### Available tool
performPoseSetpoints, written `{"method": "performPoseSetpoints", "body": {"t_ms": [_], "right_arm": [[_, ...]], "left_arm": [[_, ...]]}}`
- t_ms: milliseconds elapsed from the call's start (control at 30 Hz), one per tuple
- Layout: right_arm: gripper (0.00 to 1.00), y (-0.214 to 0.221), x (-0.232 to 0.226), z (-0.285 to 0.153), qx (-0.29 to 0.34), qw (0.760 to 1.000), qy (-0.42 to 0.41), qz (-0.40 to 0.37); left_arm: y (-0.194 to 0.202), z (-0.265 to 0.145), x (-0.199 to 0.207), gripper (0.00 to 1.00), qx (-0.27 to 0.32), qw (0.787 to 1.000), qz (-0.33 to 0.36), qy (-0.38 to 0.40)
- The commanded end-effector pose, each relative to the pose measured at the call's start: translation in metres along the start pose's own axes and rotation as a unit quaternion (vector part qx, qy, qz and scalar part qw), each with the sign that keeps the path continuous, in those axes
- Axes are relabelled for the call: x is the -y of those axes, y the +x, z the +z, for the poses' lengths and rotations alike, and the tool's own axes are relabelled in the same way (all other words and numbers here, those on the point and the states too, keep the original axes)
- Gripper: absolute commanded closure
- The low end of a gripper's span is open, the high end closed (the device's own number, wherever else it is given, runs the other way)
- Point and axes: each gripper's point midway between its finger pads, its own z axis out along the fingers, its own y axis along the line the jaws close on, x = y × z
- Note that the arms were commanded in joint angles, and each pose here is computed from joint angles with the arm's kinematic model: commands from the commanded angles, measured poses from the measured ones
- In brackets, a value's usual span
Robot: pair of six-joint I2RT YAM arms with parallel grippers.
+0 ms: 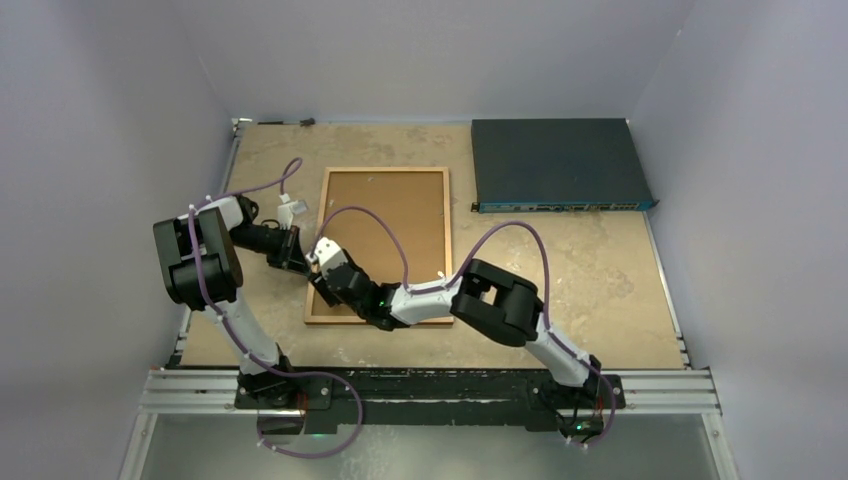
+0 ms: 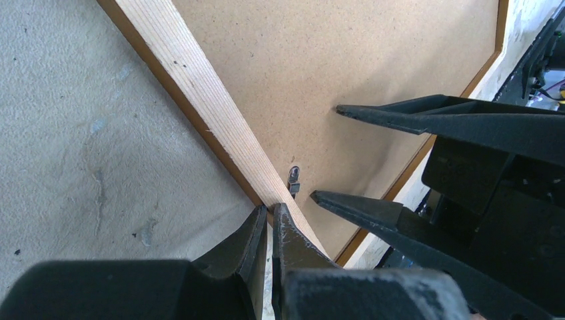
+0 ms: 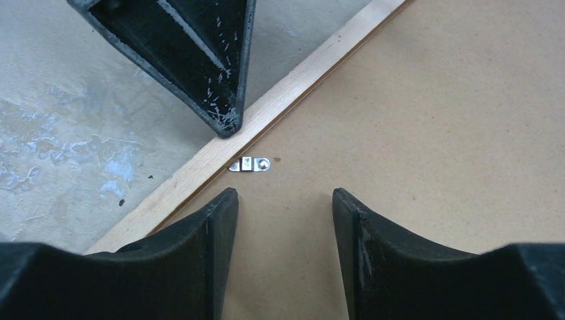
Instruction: Put the photo into the frame
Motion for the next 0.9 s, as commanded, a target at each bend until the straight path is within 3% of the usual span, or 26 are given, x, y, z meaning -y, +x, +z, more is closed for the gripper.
{"method": "performPoseSetpoints", "body": {"t_ms": [0, 867], "right_arm": [[0.42, -0.019, -0.007, 0.007, 0.03, 1.0, 0.0, 0.004], [0.48, 0.012, -0.01, 0.025, -0.002, 1.0, 0.01, -0.004]], "left_arm": [[0.001, 0.005, -0.01, 1.0, -0.005, 1.0, 0.023, -0.006], [0.003, 0.005, -0.01, 1.0, -0.008, 1.0, 0.026, -0.004]]}}
